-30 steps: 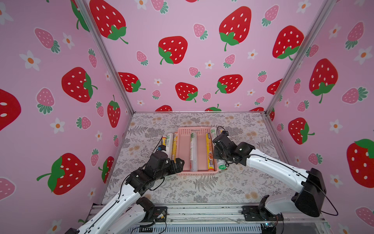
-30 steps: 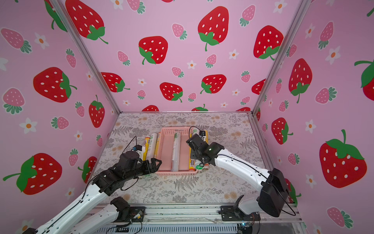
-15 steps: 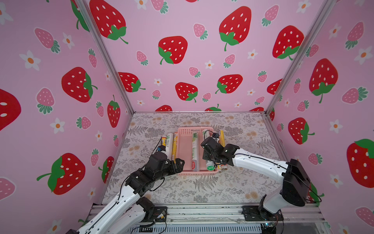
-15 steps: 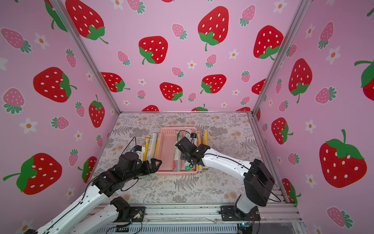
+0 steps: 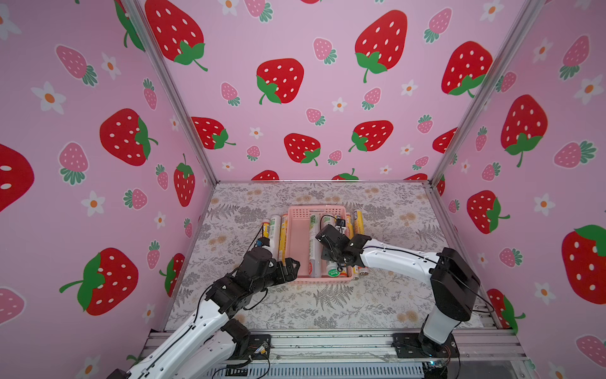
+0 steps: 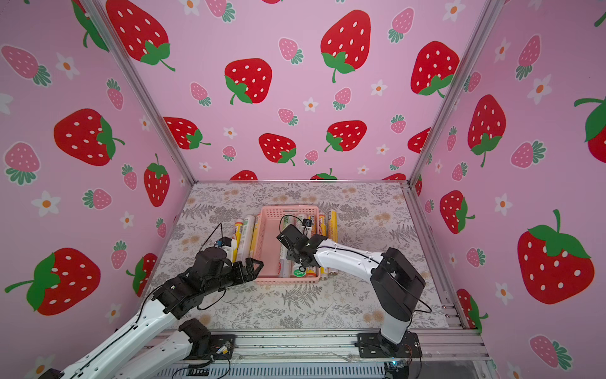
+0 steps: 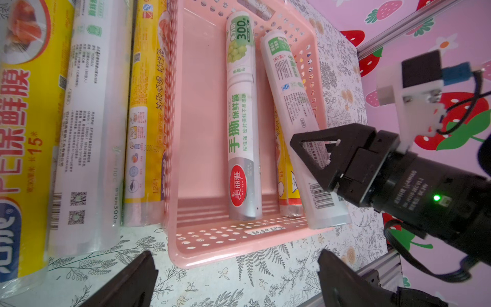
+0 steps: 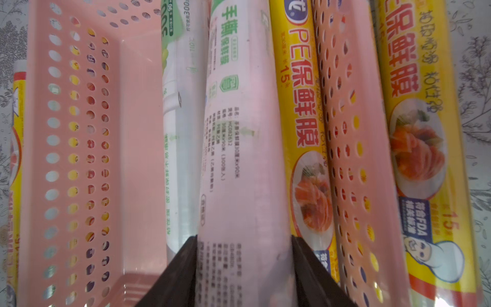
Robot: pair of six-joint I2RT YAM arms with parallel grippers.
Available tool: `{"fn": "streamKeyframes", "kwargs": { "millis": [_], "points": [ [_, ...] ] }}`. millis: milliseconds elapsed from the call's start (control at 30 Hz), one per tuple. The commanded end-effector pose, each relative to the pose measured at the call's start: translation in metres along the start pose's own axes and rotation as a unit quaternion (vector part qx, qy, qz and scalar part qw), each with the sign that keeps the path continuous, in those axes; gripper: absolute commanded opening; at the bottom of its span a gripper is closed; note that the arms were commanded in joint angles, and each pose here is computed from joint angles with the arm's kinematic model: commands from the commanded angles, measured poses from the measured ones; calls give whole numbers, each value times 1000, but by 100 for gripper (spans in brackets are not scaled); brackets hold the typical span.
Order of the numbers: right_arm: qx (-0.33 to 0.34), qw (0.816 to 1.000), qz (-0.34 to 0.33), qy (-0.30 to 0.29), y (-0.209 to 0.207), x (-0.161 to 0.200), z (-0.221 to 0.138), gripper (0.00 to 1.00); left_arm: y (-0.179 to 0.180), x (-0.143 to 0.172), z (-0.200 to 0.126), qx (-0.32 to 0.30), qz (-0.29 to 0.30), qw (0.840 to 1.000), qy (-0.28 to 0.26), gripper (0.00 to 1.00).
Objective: Put the plastic wrap into the basket
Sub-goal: Place the plastic wrap in the basket.
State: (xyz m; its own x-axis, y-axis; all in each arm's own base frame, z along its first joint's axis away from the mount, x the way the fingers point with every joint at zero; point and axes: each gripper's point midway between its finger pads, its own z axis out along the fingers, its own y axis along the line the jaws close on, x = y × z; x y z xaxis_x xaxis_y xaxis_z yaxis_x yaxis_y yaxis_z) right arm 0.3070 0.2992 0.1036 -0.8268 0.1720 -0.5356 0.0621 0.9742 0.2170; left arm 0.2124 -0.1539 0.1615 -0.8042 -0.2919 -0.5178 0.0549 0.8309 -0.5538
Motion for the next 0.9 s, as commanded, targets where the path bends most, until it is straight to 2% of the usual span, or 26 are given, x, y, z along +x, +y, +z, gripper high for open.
{"fn": "streamKeyframes", "kwargs": {
  "millis": [0, 433, 867],
  "points": [
    [-21, 998, 19, -48, 20, -25, -4, 27, -9, -5, -2, 16, 7, 1000, 0, 100],
    [-2, 999, 15, -28, 19, -7, 23, 27, -3, 2, 3, 0, 13, 1000, 18, 100],
    [29, 1000, -8, 9, 11, 15, 50, 36, 3, 6, 9, -16, 14, 999, 32, 100]
  ]
}}
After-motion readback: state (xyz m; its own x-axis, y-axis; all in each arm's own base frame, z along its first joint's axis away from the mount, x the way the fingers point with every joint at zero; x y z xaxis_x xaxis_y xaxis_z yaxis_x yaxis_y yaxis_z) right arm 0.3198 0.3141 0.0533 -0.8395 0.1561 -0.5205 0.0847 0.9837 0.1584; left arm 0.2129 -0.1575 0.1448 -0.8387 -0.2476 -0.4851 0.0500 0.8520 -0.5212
